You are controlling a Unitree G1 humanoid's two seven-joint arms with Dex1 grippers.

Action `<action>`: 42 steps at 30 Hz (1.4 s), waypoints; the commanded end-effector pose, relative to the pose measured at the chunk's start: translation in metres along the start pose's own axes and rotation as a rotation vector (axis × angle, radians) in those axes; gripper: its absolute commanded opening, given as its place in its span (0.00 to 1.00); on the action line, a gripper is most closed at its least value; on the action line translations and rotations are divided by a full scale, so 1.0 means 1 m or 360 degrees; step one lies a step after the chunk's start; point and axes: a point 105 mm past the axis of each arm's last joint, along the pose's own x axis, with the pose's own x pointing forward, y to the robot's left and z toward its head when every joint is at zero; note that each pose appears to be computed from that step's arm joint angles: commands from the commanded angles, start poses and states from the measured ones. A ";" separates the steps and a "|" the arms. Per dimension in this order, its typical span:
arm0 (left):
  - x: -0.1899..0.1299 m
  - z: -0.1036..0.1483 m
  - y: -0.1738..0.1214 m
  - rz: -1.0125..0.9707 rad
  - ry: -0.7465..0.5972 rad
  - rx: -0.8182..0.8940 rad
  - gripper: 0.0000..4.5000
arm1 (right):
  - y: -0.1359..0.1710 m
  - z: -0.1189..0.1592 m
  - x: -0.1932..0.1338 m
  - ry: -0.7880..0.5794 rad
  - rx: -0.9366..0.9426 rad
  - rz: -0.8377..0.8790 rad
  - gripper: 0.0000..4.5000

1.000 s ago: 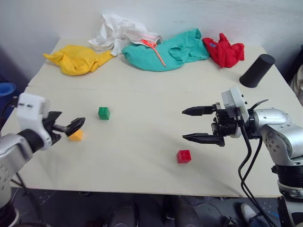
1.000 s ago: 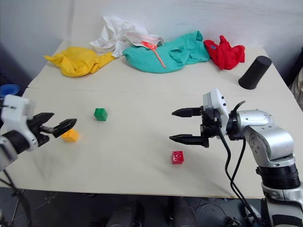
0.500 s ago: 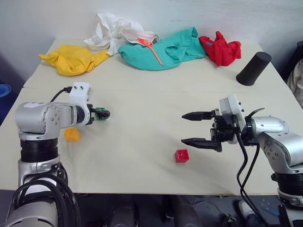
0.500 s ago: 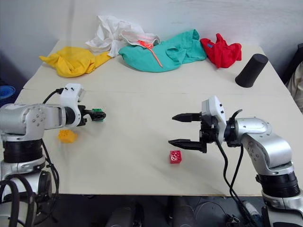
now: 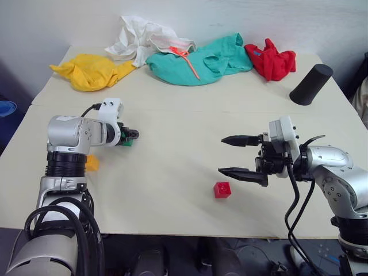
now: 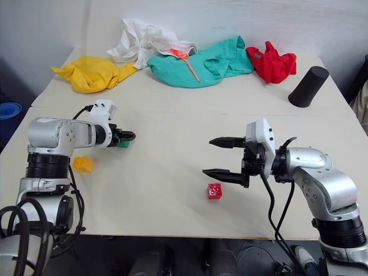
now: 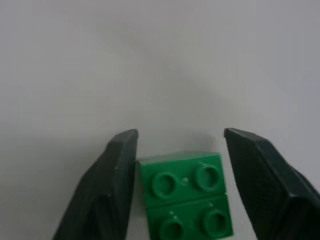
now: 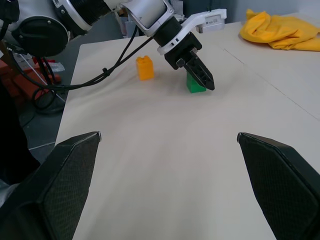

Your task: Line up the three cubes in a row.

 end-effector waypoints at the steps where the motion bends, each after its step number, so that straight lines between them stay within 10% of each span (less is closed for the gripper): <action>1: -0.006 0.010 0.002 0.0009 -0.0057 0.0004 0.36 | 0.004 0.014 -0.001 -0.0041 -0.0096 0.0014 1.00; 10: -0.014 0.011 0.002 -0.0061 -0.0097 0.0113 0.34 | 0.003 0.011 -0.002 0.0011 -0.0097 0.0041 1.00; 16: -0.063 -0.021 -0.086 -0.1008 -0.0142 0.1047 0.34 | 0.018 -0.011 -0.017 0.0248 -0.0072 0.0213 1.00; 22: -0.081 -0.067 -0.115 -0.1467 0.0012 0.1489 0.34 | 0.027 -0.020 -0.026 0.0340 -0.0044 0.0239 1.00; 42: -0.039 -0.081 -0.145 -0.1533 0.0225 0.1803 0.34 | 0.039 -0.024 -0.029 0.0339 0.0037 0.0130 1.00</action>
